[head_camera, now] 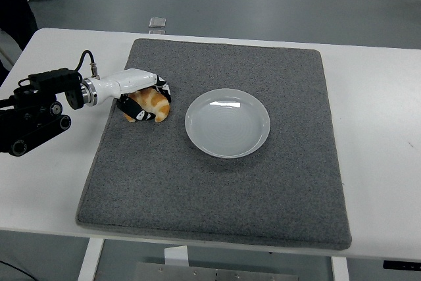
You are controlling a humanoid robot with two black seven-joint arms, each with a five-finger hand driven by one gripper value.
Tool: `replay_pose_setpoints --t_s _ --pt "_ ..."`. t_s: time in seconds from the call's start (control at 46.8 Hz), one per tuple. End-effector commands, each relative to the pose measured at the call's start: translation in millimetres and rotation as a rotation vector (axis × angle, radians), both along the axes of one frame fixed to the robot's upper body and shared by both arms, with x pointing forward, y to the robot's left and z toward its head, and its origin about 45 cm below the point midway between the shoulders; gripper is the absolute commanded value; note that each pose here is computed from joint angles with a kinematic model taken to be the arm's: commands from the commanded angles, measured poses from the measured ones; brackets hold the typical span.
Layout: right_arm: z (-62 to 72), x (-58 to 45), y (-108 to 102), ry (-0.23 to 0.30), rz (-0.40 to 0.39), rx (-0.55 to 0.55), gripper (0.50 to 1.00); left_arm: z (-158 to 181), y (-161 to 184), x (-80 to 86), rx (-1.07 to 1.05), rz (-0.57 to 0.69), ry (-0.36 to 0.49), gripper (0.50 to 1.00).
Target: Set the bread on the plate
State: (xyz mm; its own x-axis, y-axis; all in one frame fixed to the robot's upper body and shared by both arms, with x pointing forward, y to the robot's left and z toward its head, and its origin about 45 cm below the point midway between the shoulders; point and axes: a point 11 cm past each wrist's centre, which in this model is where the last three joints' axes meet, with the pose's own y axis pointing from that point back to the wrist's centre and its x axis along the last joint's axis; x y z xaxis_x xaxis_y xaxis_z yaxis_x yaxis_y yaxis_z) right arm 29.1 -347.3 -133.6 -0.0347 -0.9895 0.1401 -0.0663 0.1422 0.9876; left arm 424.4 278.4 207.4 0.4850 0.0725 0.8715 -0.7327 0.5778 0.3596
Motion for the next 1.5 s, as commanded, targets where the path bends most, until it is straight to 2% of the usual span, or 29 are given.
replay_pose_setpoints --t_s 0.0,0.321,0.534,0.769,0.919,1.09,1.282,1.474 --pt "0.0 0.2 0.0 0.000 0.000 0.000 0.952 2.7 -0.3 0.8 -0.004 0.000 -0.004 0.500" --pt "0.0 0.2 0.0 0.000 0.000 0.000 0.954 20.9 0.7 1.2 -0.024 -0.012 -0.033 0.500" --pt "0.0 0.2 0.0 0.000 0.000 0.000 0.952 57.5 11.4 6.3 -0.030 -0.058 -0.099 0.500" --pt "-0.1 -0.7 0.0 0.001 0.000 0.000 0.954 108.4 22.6 22.4 -0.030 -0.036 -0.191 0.500" --pt "0.0 0.2 0.0 0.000 0.000 0.000 0.952 138.3 27.3 28.8 -0.042 -0.029 -0.218 0.500" --pt "-0.1 -0.7 0.0 0.001 0.000 0.000 0.952 172.7 18.6 35.9 -0.081 -0.041 -0.232 0.500" --pt "0.0 0.2 0.0 0.000 0.000 0.000 0.952 194.4 4.4 39.2 -0.084 -0.077 -0.248 0.500" --pt "0.0 0.2 0.0 0.000 0.000 0.000 0.952 204.2 -41.2 35.1 -0.124 -0.183 -0.250 0.500"
